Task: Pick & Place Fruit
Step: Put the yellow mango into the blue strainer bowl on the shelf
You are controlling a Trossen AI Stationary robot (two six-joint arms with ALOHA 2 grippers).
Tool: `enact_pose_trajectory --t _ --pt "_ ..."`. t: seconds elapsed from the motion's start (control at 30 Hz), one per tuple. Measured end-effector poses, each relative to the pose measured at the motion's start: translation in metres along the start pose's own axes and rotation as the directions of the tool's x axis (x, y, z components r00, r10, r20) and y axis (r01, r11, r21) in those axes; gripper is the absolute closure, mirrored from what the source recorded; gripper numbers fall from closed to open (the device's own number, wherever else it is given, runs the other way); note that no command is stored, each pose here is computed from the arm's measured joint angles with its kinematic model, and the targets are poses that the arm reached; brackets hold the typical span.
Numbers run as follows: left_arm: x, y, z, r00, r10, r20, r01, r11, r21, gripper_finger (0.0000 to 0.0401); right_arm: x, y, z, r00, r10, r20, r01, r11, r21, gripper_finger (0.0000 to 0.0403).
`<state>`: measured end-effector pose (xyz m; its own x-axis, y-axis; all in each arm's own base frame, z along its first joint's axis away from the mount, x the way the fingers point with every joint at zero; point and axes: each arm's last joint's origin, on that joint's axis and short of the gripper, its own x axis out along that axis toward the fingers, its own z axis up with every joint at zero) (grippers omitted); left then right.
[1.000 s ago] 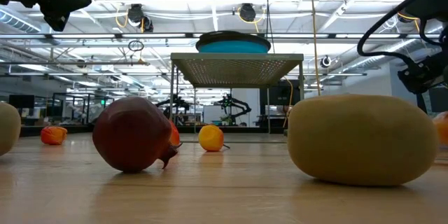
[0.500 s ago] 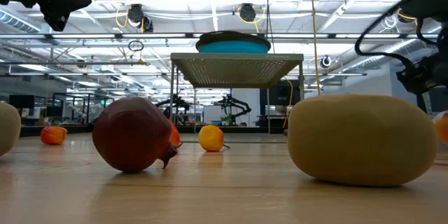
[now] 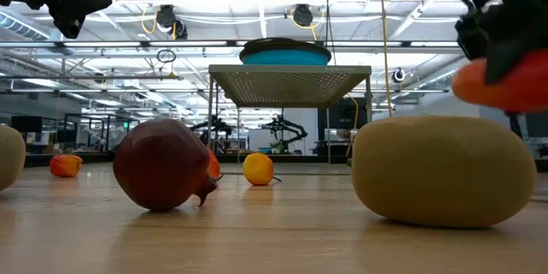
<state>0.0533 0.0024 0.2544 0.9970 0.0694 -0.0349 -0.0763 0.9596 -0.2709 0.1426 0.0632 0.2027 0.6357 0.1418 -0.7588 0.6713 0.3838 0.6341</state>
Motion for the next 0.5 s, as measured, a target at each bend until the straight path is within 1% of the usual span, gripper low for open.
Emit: enact_pose_trajectory --t 0.1,0.2,0.33,0.5 --pt "0.000 0.000 0.000 1.000 0.000 0.000 0.000 1.000 0.000 0.0189 -0.009 0.005 0.004 0.991 0.098 0.089 -0.096 0.995 -0.019 0.0178" --pt "0.000 0.000 0.000 1.000 0.000 0.000 0.000 1.000 -0.002 0.0189 -0.017 0.012 0.008 0.963 0.197 0.183 -0.188 0.980 -0.064 0.0180" --pt "0.000 0.000 0.000 1.000 0.000 0.000 0.000 1.000 -0.003 0.0189 -0.026 0.022 0.013 0.904 0.311 0.294 -0.283 0.950 -0.134 0.0176" --pt "0.000 0.000 0.000 1.000 0.000 0.000 0.000 1.000 -0.003 0.0189 -0.034 0.032 0.017 0.827 0.406 0.390 -0.354 0.914 -0.200 0.0178"
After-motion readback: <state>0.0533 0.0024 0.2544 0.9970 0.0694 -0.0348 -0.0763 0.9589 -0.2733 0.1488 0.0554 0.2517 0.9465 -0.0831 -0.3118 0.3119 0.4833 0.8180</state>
